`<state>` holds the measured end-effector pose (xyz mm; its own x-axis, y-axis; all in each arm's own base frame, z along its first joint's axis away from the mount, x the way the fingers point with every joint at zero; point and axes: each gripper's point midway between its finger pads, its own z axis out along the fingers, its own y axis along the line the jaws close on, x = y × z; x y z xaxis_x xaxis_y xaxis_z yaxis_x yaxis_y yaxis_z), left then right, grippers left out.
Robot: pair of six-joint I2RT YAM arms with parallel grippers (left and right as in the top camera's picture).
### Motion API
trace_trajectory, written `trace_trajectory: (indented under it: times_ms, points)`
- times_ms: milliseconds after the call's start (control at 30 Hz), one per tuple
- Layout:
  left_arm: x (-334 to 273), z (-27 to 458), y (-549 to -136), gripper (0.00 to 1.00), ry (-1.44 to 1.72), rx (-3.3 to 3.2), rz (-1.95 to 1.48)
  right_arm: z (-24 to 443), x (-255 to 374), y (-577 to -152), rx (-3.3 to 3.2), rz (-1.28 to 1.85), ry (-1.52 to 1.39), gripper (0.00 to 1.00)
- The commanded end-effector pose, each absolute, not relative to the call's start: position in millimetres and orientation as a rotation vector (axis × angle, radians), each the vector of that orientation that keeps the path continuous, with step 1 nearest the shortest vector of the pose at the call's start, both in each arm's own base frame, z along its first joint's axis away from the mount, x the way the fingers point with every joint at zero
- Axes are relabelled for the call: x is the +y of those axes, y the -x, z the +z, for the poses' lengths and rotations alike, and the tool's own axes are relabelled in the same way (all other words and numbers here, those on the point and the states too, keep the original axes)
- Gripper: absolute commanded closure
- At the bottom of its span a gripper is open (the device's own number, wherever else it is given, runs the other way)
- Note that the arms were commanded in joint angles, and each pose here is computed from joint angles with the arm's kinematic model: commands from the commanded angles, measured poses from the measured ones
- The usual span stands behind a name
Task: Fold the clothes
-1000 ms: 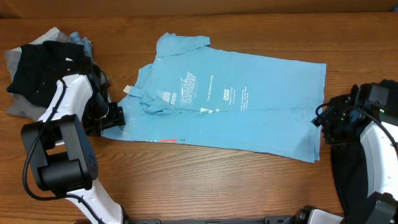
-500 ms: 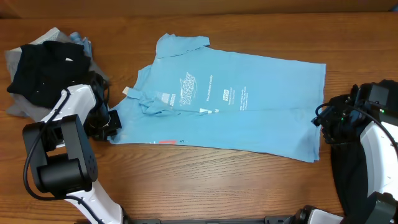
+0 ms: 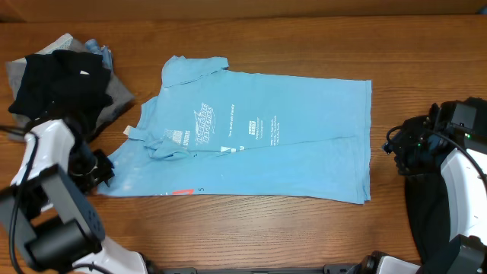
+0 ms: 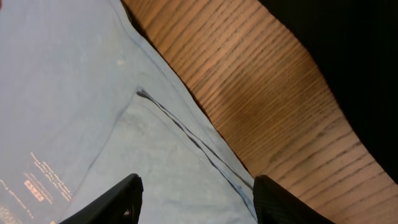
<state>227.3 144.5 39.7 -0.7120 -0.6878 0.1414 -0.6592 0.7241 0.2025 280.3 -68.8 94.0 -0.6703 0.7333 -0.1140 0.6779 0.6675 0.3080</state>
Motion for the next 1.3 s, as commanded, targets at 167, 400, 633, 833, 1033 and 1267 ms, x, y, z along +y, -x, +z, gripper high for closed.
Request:
trace_trajectory:
  times_ms: [167, 400, 633, 833, 1033, 1267]
  points:
    - [130.2, 65.8, -242.8, 0.32, -1.115, -2.833, -0.059, 106.1, -71.7, -289.1, 2.612, 0.361, -1.112, 0.38]
    - [75.8, 77.1, -304.9, 0.35, -0.809, -3.116, 0.348, 107.5, -73.3, -293.1, 2.596, 0.360, -1.101, 0.36]
    - [38.9, 71.2, -347.5, 0.27, -0.500, -3.299, 0.272, 107.7, -73.6, -293.8, 2.594, 0.360, -1.100, 0.35]
    - [17.1, 44.2, -355.1, 0.29, -0.384, -3.270, 0.242, 107.7, -73.5, -293.8, 2.593, 0.360, -1.100, 0.35]
    - [17.0, 28.4, -345.4, 0.36, -0.377, -3.203, 0.208, 107.7, -73.6, -293.8, 2.593, 0.360, -1.100, 0.31]
    - [15.9, 29.5, -352.1, 0.69, -0.371, -3.231, 0.216, 107.8, -73.7, -294.2, 2.592, 0.360, -1.099, 0.31]
